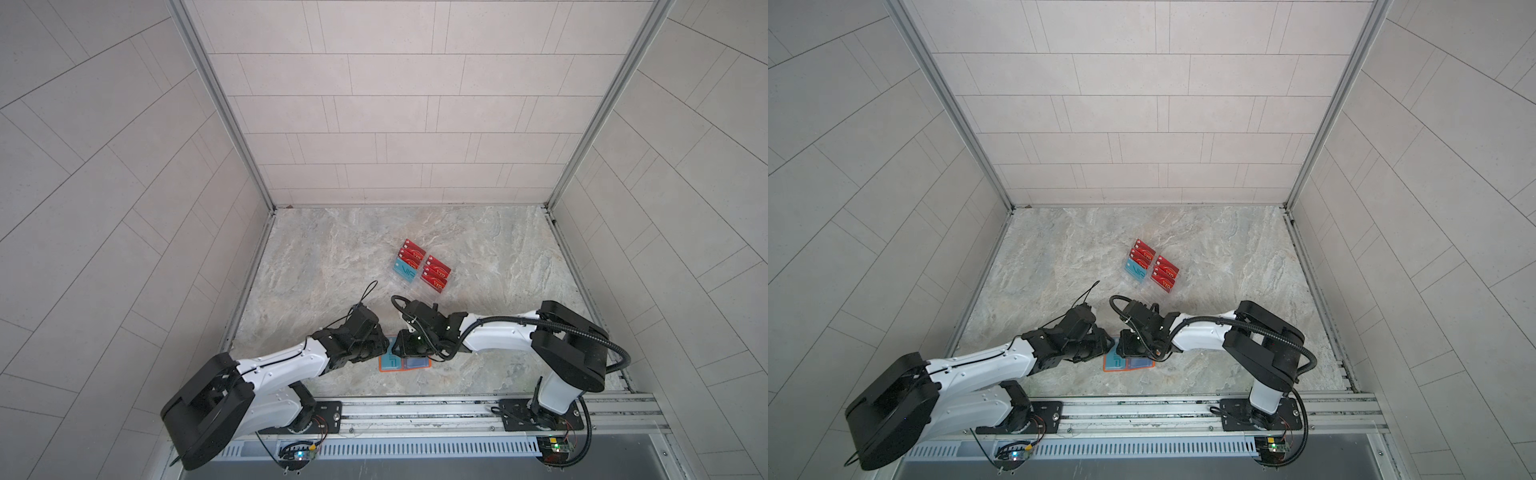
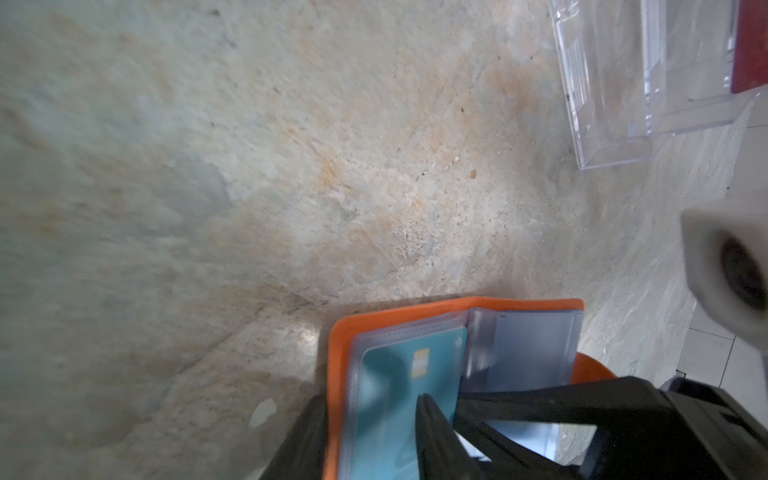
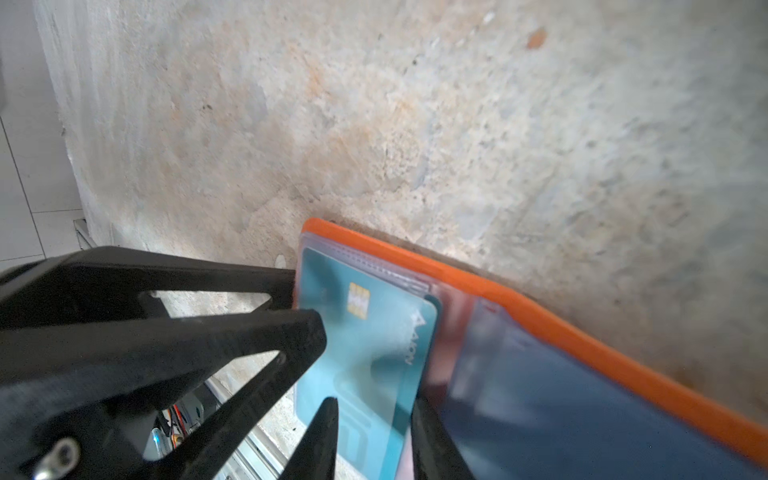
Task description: Put the credit cards into the card holder
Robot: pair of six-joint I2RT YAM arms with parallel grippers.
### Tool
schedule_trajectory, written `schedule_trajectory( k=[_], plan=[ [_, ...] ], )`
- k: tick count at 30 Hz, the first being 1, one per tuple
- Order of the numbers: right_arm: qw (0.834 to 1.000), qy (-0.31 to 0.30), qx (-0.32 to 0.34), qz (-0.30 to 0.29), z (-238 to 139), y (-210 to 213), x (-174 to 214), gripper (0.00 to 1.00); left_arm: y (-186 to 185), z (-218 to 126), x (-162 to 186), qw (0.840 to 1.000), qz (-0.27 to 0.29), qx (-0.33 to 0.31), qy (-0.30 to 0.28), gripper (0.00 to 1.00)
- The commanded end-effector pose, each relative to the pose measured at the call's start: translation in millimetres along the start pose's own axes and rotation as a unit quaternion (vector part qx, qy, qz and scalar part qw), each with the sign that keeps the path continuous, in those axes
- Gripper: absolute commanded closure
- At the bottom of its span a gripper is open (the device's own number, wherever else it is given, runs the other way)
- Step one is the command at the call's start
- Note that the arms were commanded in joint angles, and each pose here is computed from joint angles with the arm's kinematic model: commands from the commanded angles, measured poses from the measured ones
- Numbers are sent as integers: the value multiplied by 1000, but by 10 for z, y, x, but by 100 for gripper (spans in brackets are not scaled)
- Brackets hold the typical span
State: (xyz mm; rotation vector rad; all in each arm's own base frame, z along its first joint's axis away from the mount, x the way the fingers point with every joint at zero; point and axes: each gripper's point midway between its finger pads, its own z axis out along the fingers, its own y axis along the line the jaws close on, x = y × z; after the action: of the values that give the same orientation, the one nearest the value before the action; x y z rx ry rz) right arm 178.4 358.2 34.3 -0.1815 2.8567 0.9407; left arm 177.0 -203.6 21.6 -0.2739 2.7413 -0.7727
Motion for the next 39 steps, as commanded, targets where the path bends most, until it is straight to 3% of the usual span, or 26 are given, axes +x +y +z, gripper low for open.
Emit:
schedule_trajectory(
  k=[1, 12, 18, 26, 32, 39],
  plan=[
    [999, -9, 25, -23, -131, -44, -33, 65, -17, -70, -50, 1000, 7, -13, -9, 60],
    [995, -38, 63, -62, -465, -91, -206, 59, -198, -401, -245, 998, 50, -32, -33, 53],
    [990, -61, 80, -98, -861, -155, -457, 59, -240, -476, -270, 996, 72, -28, -38, 52],
    [988, -106, 97, -59, -1422, -576, -834, 60, -450, -548, -397, 990, 132, -28, -34, 55],
    [981, -108, 105, -118, -1522, -485, -1177, 62, -493, -408, -389, 993, 117, -14, -26, 56],
    [974, -73, 110, -183, -1365, -252, -1640, 68, -334, -344, -345, 994, 106, -30, -28, 56]
  ],
)
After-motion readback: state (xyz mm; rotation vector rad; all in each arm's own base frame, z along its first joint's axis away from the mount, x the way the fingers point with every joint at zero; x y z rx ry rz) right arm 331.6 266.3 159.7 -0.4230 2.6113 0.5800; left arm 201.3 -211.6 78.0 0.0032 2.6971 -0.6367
